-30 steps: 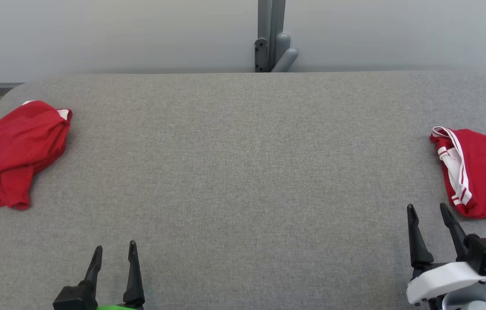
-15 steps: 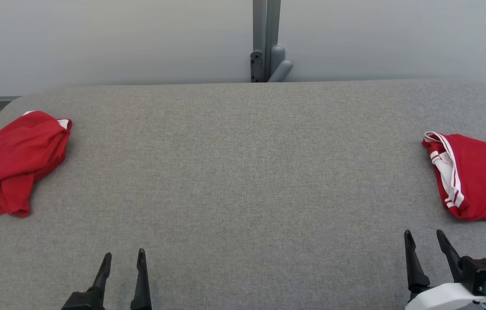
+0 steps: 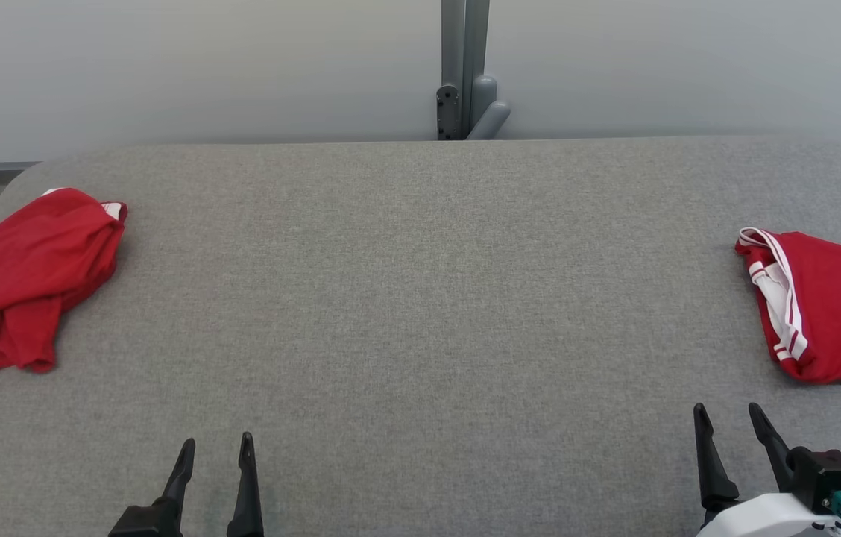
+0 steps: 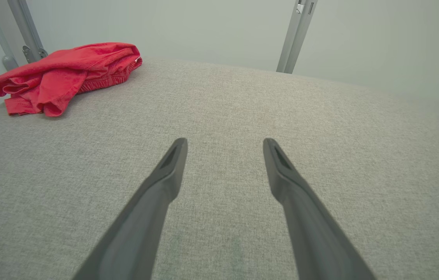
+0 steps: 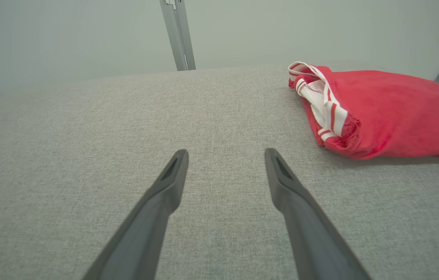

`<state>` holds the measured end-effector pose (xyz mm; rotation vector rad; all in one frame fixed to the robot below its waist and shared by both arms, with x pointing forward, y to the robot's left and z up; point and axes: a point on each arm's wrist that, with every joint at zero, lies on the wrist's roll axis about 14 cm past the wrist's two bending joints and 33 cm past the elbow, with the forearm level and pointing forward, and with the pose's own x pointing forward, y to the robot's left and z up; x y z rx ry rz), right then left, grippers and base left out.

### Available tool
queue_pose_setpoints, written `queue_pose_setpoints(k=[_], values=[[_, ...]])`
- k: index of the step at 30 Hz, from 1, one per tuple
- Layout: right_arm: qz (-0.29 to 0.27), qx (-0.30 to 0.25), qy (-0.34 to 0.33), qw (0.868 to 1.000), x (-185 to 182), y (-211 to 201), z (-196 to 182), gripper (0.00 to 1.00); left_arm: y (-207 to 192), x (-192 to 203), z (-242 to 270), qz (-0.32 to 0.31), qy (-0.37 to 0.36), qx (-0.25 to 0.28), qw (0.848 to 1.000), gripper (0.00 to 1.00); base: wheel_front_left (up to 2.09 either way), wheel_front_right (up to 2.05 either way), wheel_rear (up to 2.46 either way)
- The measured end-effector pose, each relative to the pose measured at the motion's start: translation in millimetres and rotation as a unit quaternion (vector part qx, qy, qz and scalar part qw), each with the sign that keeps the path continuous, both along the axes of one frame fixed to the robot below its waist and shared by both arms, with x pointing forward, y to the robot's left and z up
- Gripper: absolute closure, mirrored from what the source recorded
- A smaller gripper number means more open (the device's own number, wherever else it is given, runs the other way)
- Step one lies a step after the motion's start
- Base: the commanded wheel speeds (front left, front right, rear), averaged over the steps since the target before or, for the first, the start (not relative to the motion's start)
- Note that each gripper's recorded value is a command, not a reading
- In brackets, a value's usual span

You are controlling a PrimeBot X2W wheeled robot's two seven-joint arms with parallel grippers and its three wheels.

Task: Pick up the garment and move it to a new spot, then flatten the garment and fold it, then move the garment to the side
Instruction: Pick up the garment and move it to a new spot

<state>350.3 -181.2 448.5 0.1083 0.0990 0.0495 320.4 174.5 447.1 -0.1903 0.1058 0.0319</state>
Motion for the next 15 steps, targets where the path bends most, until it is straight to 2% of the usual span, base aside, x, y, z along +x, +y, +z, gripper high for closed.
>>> queue_pose_setpoints(k=[15], values=[[0.038, 0.013, 0.007, 0.999, 6.9, 26.3, -3.9, 0.0, 19.8, -14.4, 1.3, 0.034, -0.003, 0.001, 0.999, 0.0, 0.0, 0.0, 0.0]])
